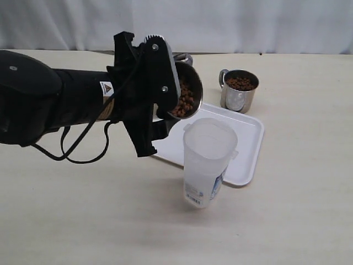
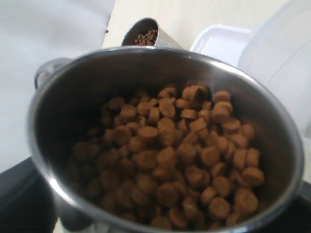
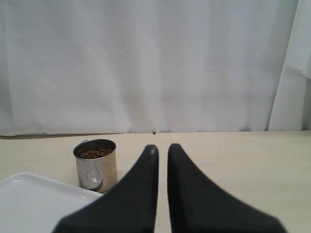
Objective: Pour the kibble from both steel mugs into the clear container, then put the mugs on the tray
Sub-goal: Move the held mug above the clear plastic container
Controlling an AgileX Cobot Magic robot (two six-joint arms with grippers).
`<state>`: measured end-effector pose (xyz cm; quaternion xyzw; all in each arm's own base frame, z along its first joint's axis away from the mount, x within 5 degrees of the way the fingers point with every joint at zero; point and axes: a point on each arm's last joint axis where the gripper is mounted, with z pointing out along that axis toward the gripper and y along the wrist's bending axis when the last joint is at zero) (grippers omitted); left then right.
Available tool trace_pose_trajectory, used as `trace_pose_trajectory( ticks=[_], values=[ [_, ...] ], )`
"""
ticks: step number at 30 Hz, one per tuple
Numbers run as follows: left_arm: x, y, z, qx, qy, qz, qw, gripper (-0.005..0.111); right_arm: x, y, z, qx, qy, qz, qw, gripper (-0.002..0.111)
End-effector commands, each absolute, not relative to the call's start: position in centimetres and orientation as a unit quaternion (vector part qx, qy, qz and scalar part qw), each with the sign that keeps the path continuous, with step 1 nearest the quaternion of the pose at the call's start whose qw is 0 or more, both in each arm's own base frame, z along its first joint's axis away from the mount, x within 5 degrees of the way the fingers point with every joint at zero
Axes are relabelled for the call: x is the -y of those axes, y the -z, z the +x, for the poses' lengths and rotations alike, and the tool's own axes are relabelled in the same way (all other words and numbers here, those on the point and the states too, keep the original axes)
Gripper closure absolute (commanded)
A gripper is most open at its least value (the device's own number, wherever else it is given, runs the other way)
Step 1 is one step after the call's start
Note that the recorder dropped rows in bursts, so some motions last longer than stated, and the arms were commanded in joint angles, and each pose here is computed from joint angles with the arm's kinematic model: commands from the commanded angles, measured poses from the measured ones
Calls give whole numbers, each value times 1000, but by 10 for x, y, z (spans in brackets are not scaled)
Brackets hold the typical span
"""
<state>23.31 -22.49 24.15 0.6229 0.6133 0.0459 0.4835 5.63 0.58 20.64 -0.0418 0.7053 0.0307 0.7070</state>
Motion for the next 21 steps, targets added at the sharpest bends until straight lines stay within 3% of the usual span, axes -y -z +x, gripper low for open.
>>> trace_pose_trajectory(
  ticks=[1,21],
  values=[
    [218,-265,227,-607,-51,602,516,107,-6,-206,56,-703,-33,-43,709,103],
    [225,-266,214,-614,-94,598,506,107,-6,-206,56,-703,-33,-43,709,103]
  ],
)
